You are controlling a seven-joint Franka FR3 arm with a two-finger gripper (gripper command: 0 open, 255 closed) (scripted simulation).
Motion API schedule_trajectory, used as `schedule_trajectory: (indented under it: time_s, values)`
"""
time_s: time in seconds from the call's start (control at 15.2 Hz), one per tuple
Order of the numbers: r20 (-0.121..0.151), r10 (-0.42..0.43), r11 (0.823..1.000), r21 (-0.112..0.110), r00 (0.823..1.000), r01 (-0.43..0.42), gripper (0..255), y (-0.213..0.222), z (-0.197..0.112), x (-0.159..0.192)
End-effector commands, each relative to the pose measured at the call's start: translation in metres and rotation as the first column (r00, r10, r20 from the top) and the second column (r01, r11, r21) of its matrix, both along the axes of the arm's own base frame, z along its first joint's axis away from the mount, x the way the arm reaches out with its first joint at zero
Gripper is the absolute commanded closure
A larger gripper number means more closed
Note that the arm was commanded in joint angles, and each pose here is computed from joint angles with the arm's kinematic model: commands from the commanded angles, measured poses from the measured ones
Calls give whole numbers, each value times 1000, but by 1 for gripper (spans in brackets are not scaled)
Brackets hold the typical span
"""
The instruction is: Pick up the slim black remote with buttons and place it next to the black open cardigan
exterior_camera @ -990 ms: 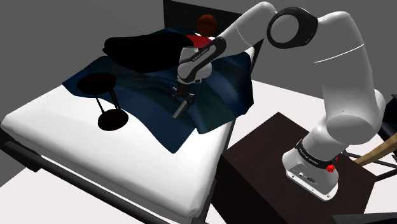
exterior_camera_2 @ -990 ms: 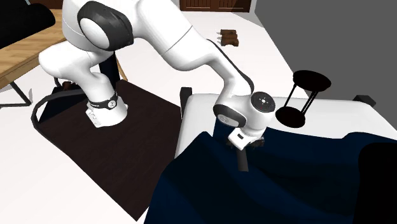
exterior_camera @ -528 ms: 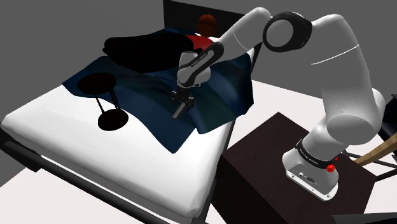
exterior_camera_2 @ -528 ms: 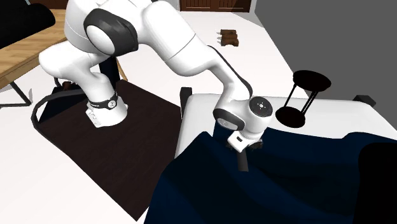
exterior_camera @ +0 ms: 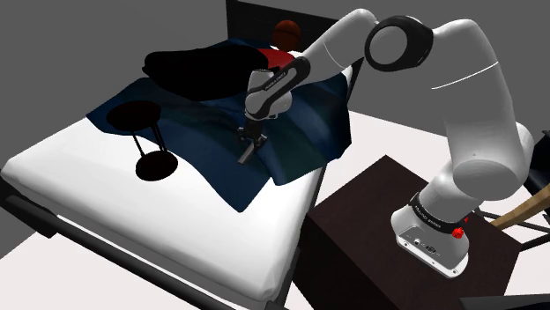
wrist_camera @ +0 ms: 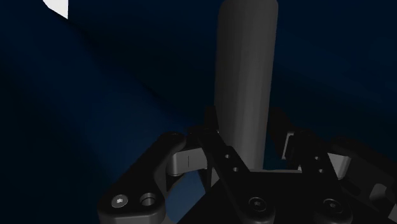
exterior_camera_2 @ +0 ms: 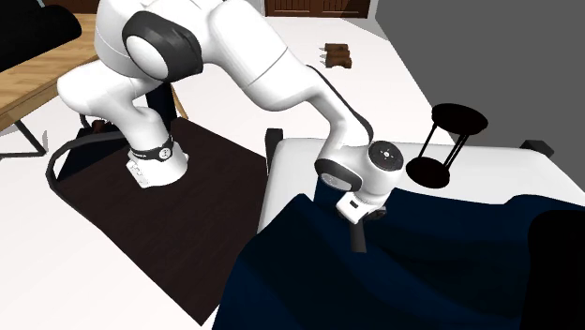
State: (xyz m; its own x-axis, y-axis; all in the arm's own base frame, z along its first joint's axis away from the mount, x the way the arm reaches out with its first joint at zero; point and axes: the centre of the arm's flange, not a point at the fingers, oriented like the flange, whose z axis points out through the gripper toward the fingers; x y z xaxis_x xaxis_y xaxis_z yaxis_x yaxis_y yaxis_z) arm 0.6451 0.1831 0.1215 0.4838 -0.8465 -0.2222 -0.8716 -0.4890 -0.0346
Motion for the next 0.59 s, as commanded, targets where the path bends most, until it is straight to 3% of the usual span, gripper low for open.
schedule_trajectory:
  time_s: [0.0,0.33,0.53]
  values:
    - [-3,1,1000,0,1000,-1,255,1,-5,-2]
    - [-3,1,1000,0,1000,-1,255,1,-6,-2]
    - [-3,1,1000,0,1000,-1,255,1,10,-2]
